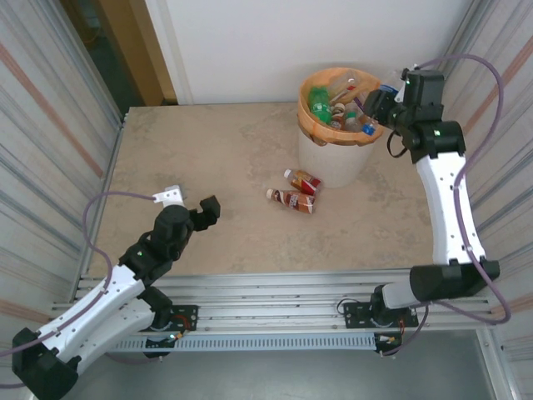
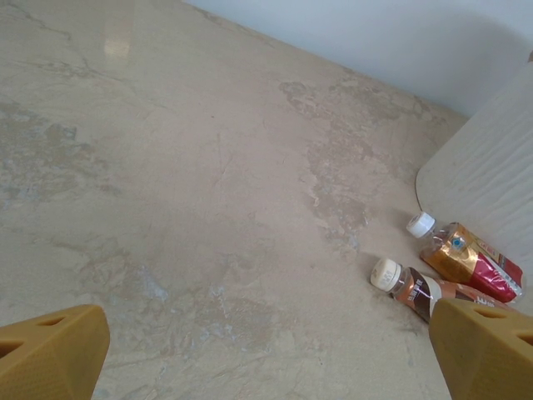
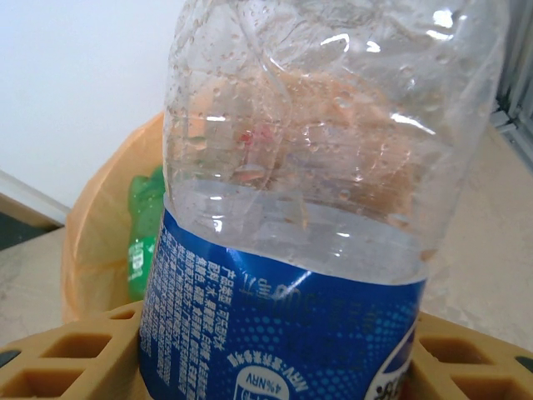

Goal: Put the plastic bottles in the bin

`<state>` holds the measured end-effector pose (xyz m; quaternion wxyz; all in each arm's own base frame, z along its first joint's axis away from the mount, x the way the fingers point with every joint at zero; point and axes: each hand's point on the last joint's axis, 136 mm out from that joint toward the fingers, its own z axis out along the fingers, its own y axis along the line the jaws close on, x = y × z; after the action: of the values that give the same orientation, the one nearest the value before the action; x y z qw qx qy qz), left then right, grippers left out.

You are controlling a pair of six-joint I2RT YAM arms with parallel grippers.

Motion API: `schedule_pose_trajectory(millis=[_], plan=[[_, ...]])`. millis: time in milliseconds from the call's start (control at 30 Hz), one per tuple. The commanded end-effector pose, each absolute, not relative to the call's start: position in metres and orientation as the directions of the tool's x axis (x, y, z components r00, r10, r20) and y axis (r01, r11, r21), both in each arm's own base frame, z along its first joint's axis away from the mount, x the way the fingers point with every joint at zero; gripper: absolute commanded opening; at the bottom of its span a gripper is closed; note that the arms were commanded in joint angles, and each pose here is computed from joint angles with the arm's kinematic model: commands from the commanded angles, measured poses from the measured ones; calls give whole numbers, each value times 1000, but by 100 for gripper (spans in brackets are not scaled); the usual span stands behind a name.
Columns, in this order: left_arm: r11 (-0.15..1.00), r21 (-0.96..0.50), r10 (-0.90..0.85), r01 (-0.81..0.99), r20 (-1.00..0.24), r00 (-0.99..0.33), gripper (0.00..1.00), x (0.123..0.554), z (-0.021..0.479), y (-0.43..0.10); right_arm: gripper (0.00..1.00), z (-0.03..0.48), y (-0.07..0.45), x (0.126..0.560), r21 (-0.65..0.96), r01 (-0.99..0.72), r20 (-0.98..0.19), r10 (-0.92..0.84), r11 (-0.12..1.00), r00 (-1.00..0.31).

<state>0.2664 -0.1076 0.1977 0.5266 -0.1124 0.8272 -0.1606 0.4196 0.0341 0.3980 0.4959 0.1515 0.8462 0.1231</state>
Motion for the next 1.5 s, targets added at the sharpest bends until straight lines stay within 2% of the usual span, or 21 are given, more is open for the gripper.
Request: schedule_pose_trajectory(millis=[0,267,500,633,767,967,1067,1467], plan=[[915,-404,-378,-22,-834,-401,99,267,203,-104,36,413,36,441,350,103,-820,358,931,-446],[912,-409,-383,-23,-831,-403,99,268,201,-106,36,378,42,492,336,130,-772,352,933,-529],[914,-404,-378,-24,-832,-406,99,268,200,-105,40,340,43,506,314,162,-723,346,936,-598],[918,-396,-372,-24,-836,-403,99,269,202,-105,47,324,43,506,305,171,-705,343,937,-620],[918,-395,-369,-20,-839,-400,99,270,205,-105,60,317,43,506,299,176,-699,341,938,-629],[916,-400,-375,-27,-833,-407,99,268,201,-104,78,320,39,504,284,183,-707,335,941,-623],[917,-398,-375,-27,-836,-402,99,268,203,-104,82,330,39,500,282,176,-721,329,943,-610],[915,-403,-378,-21,-836,-398,99,267,205,-104,79,390,61,460,269,61,-796,258,961,-548]])
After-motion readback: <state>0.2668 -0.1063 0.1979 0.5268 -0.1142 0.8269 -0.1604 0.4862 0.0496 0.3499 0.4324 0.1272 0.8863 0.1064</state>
